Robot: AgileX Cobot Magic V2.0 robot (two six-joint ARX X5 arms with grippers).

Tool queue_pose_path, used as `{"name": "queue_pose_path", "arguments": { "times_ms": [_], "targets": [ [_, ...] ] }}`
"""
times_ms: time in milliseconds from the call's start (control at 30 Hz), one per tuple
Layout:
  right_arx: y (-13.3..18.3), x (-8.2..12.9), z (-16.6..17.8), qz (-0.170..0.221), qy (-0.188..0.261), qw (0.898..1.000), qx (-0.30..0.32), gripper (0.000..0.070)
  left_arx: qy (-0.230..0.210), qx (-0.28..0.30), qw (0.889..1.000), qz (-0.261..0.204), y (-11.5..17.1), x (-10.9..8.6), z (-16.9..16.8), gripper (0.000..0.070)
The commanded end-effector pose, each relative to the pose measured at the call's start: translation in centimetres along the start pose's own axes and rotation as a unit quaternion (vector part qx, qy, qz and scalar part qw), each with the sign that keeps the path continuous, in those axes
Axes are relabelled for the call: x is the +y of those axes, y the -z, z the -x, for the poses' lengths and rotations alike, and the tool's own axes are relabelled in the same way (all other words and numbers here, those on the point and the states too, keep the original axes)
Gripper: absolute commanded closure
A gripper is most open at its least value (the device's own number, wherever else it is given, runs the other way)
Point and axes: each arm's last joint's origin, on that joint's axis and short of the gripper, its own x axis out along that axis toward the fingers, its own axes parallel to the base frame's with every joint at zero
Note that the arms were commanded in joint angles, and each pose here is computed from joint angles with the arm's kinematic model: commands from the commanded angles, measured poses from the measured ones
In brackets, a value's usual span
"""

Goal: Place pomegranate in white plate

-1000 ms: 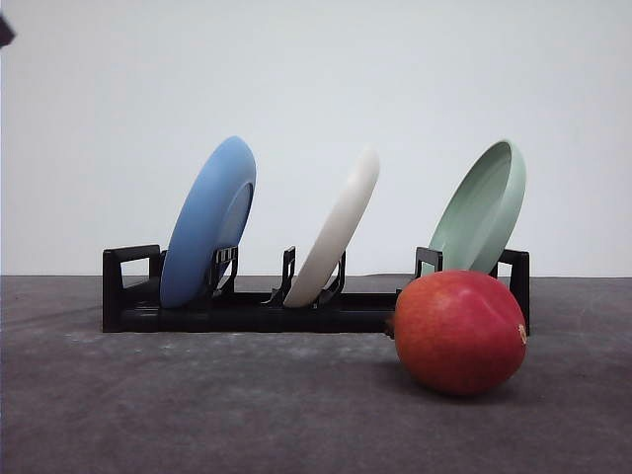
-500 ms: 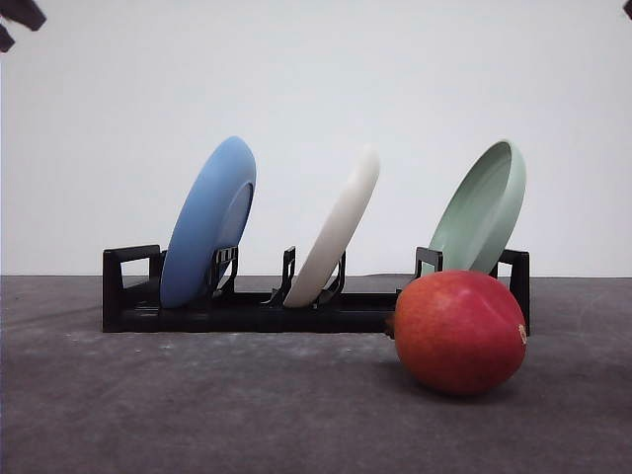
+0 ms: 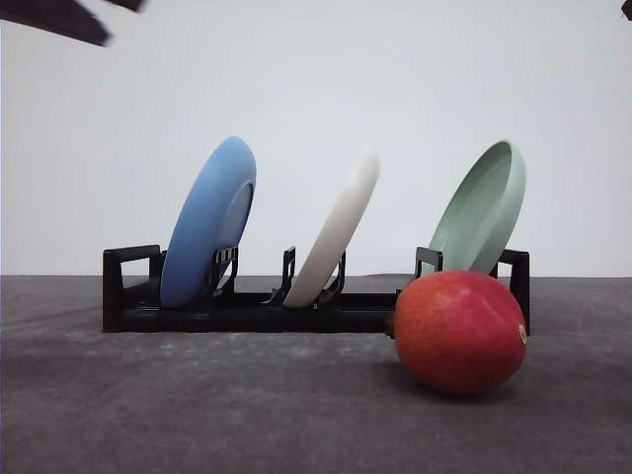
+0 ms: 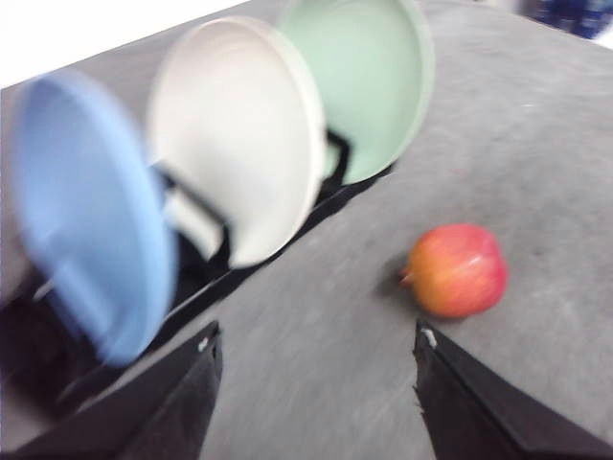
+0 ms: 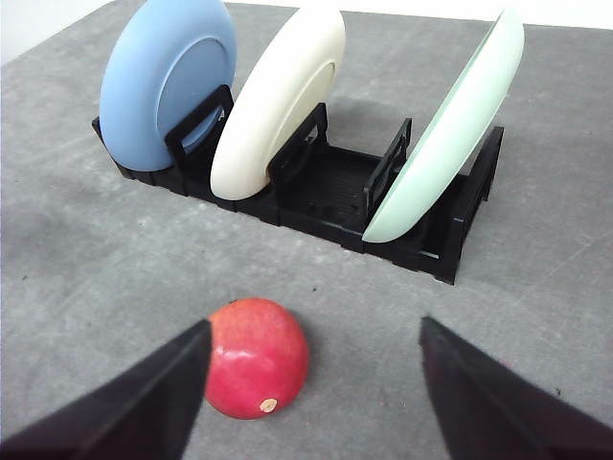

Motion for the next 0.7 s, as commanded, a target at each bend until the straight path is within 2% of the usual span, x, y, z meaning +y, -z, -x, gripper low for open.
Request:
{"name": "queue_pose_path", "arguments": {
  "times_ms": [0,267,433,667],
  "targets": [
    [-0.3,0.1,0.1,-0.003,-0.005,1.0,-0.007,0.0301,-0.003,-0.017,1.0,-0.015,-1.0,-0.2,-0.8,0.0318],
    [-0.3,0.1,0.1,-0.003,-0.006,1.0,-0.007,0.0301,-0.001,-0.046,0.998,-0.04,-1.7,-1.2,-7.2,0.0317],
    [-0.3,0.1,0.1,-0.003,-0.006,1.0,-0.007,0.03,-0.028,-0.057,0.997,-0.045,-1.3,-1.7,-11.2,0.0317],
    [-0.3,0.1,0.1,0.001,-0.003,1.0,-0.008,0.03,-0.042,-0.025,0.998,-0.04,-0.9,-2.1,-16.1,0.0317]
  ]
}}
